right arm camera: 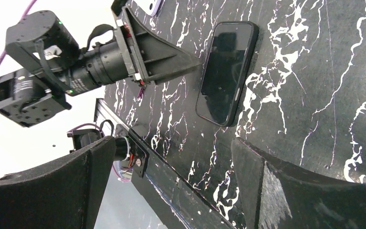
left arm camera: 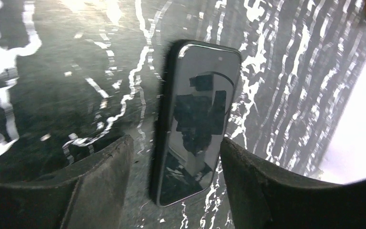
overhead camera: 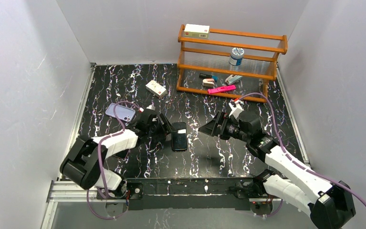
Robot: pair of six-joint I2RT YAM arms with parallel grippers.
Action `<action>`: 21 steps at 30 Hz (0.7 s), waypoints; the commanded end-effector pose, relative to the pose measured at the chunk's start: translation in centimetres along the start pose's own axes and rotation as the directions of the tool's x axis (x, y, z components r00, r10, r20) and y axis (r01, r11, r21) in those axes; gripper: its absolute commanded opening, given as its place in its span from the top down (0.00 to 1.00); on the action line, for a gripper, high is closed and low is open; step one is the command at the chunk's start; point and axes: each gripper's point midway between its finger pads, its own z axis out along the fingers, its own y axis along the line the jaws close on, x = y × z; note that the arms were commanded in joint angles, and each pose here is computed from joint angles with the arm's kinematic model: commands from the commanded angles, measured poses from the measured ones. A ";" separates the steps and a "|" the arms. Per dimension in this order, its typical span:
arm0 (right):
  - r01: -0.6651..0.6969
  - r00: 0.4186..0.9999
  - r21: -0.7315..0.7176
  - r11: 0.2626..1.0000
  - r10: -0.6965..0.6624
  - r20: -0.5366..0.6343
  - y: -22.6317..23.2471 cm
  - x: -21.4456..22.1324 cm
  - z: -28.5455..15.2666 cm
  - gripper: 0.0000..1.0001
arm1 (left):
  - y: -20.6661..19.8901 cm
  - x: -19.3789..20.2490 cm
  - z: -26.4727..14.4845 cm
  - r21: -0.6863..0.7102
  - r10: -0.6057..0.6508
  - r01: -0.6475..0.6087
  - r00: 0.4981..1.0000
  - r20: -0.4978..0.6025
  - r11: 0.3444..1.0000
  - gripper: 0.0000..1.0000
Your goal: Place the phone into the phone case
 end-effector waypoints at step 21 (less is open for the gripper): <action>-0.072 0.997 -0.062 0.995 0.070 -0.038 1.3 -0.4 2.0 0.01 | 14.7 -7.0 -15.9 -0.755 -0.087 0.383 0.912 0.401 0.532 0.14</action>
